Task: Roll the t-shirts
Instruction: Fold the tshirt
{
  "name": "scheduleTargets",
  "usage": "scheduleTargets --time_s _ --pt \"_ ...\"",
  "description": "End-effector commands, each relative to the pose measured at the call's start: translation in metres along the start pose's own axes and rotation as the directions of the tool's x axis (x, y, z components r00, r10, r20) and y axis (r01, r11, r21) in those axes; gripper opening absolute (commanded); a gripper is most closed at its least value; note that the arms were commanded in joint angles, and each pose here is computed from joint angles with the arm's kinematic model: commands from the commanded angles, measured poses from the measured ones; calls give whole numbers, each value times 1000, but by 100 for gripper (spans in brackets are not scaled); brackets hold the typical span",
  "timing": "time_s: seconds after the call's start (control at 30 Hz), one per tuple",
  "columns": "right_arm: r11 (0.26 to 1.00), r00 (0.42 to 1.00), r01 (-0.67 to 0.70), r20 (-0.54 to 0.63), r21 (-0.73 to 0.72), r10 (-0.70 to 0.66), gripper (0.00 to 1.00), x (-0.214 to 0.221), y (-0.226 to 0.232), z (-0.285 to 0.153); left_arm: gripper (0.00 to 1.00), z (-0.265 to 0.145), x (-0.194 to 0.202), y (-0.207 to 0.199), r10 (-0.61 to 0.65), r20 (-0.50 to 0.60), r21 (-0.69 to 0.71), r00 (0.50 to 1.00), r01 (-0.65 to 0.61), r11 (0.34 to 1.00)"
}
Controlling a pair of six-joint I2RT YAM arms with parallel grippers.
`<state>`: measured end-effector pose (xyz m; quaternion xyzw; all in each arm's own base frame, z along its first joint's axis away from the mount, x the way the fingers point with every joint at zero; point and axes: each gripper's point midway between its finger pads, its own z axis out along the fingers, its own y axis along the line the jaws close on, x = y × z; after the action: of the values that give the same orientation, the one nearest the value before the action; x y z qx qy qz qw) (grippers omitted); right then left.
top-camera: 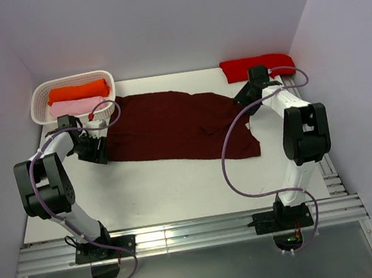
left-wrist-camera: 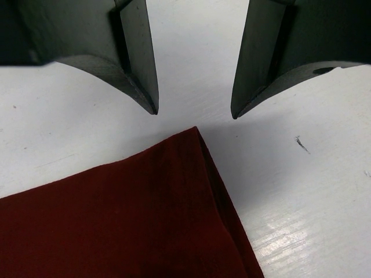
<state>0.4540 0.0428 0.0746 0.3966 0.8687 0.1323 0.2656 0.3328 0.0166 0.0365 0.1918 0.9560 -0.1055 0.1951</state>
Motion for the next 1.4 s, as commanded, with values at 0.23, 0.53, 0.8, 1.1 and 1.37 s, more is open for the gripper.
scheduleTargets --time_s 0.23,0.53,0.8,1.1,1.37 --pt "983 984 174 45 -64 -172 51 67 35 -42 58 -10 -11 1 24 40 -13 999 -24 1000" --pt "976 978 197 -47 -97 -202 46 138 45 -21 58 -12 -14 -1 22 47 -8 999 -22 1000" --pt "979 979 186 -68 -87 -192 46 148 49 -8 58 -10 -13 -1 24 44 -4 999 -23 1000" --pt "981 979 180 -82 -77 -186 45 154 47 2 57 -8 -14 -1 19 44 3 999 -20 1000" --pt "978 979 192 -49 -77 -196 30 141 63 4 57 -9 -14 0 22 43 -2 999 -21 1000"
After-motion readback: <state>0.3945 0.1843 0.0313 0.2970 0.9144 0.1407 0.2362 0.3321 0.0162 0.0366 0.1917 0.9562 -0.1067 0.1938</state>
